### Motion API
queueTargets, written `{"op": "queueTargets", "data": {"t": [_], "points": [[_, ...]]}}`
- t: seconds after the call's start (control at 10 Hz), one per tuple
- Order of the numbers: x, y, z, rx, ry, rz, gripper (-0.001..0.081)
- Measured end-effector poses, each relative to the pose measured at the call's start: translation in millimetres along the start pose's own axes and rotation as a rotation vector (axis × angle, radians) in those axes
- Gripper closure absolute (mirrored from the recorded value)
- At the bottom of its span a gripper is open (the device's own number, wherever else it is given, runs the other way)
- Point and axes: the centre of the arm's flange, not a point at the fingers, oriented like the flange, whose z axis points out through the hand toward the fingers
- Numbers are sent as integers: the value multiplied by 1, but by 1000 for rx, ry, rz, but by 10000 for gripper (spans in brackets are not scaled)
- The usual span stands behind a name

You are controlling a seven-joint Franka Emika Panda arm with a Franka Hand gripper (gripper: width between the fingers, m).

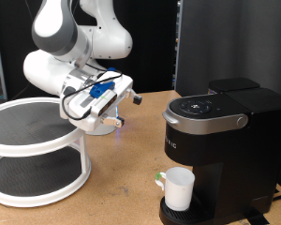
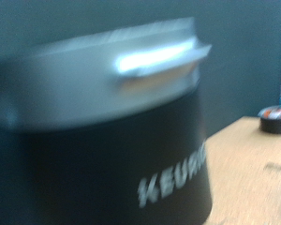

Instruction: Make a cup of coffee with the keurig machine

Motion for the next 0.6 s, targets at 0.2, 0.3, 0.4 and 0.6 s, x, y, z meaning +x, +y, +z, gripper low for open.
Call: {"op": "queueTargets", "data": {"t": [0.2,0.3,0.4,0.6], "points": [[10,-13,15,2,49,-7,-1],[13,-18,18,-14,54,-21,-1],[12,-17,18,-14,46,-19,-1],[7,-15,16,-65,-76,-27,-1]]}}
